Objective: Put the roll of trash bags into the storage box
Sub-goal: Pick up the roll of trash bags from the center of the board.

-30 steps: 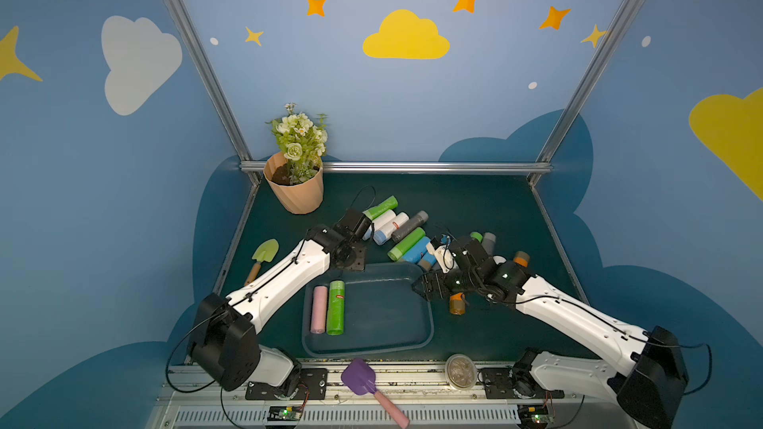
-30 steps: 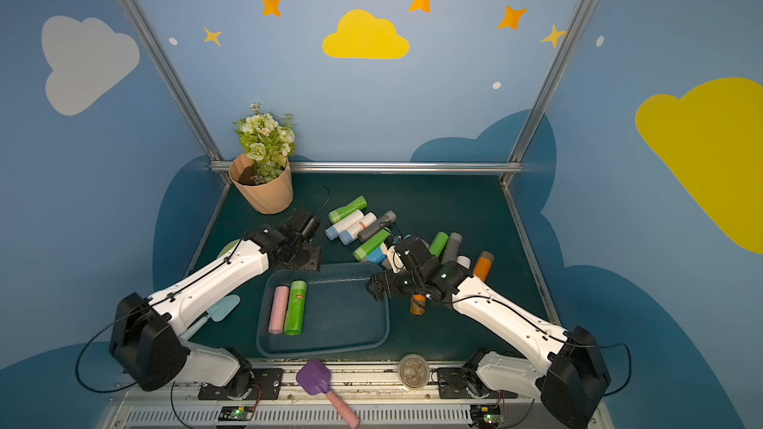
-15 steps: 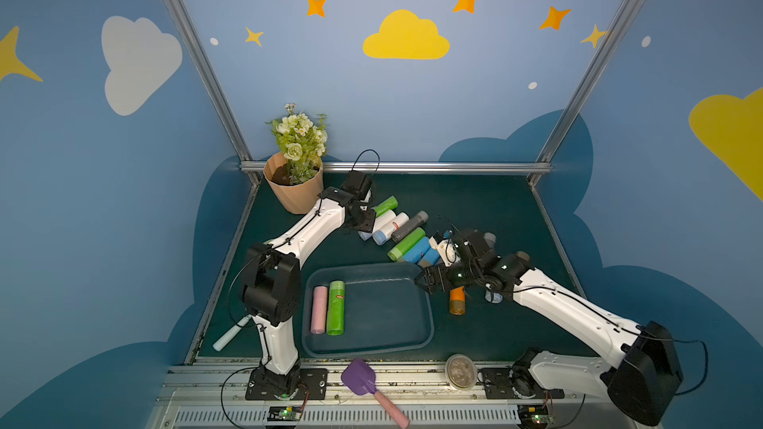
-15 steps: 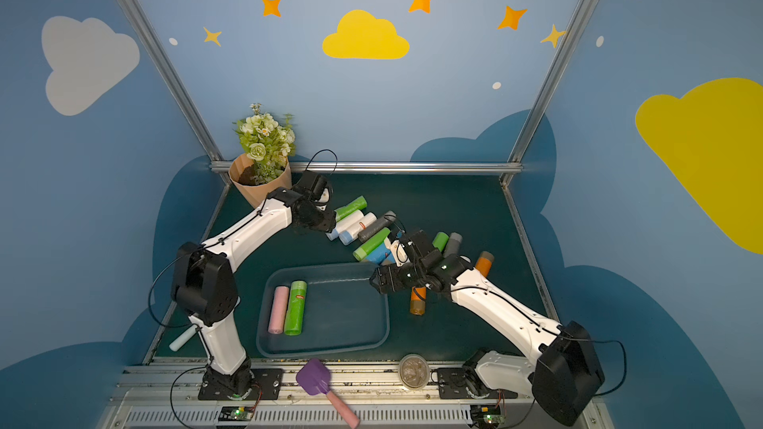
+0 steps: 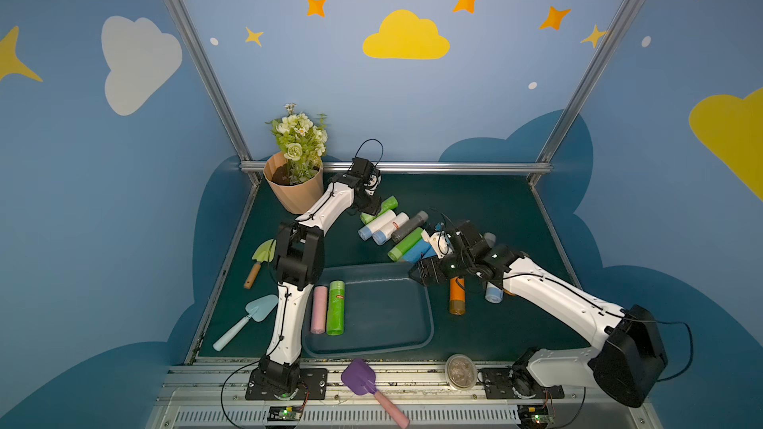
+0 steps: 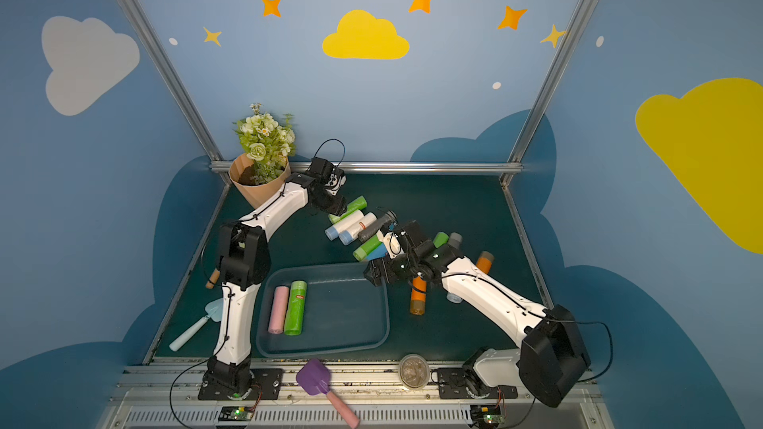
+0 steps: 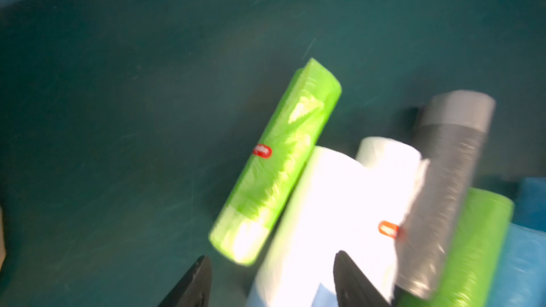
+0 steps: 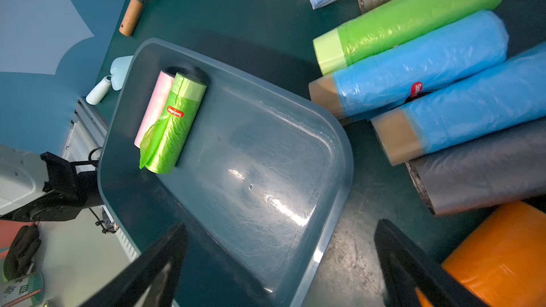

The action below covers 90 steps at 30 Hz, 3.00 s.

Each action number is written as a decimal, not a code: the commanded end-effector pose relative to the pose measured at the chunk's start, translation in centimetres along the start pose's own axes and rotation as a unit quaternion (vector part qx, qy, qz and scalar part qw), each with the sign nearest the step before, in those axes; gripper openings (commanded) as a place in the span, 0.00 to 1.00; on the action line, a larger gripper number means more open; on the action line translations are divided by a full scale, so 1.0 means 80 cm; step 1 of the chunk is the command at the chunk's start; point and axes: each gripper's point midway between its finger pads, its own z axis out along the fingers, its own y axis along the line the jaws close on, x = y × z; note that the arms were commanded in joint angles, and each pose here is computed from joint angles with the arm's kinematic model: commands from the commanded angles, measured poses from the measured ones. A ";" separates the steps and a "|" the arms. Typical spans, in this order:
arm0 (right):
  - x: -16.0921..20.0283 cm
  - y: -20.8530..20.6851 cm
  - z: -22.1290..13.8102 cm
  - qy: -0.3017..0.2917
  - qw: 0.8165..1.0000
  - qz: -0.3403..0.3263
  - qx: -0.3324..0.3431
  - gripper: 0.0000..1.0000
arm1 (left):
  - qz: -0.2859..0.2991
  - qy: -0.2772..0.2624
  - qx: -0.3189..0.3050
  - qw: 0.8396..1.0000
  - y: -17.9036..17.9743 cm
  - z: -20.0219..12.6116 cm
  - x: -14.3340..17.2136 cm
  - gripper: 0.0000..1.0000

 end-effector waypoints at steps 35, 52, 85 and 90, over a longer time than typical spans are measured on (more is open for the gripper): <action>-0.003 -0.007 0.016 0.025 0.999 0.014 -0.023 0.97 | 0.003 0.079 0.051 0.996 0.001 0.085 0.026 0.61; -0.006 0.001 0.017 0.025 0.999 0.017 -0.041 0.97 | -0.099 0.077 -0.033 0.992 0.076 0.061 0.039 0.37; 0.028 0.036 -0.015 0.012 0.999 -0.006 -0.041 0.97 | -0.199 -0.037 -0.089 0.975 -0.001 -0.143 0.081 0.33; 0.040 0.047 -0.014 0.018 0.999 -0.021 -0.037 0.97 | -0.227 -0.042 -0.076 0.970 -0.024 -0.176 0.128 0.33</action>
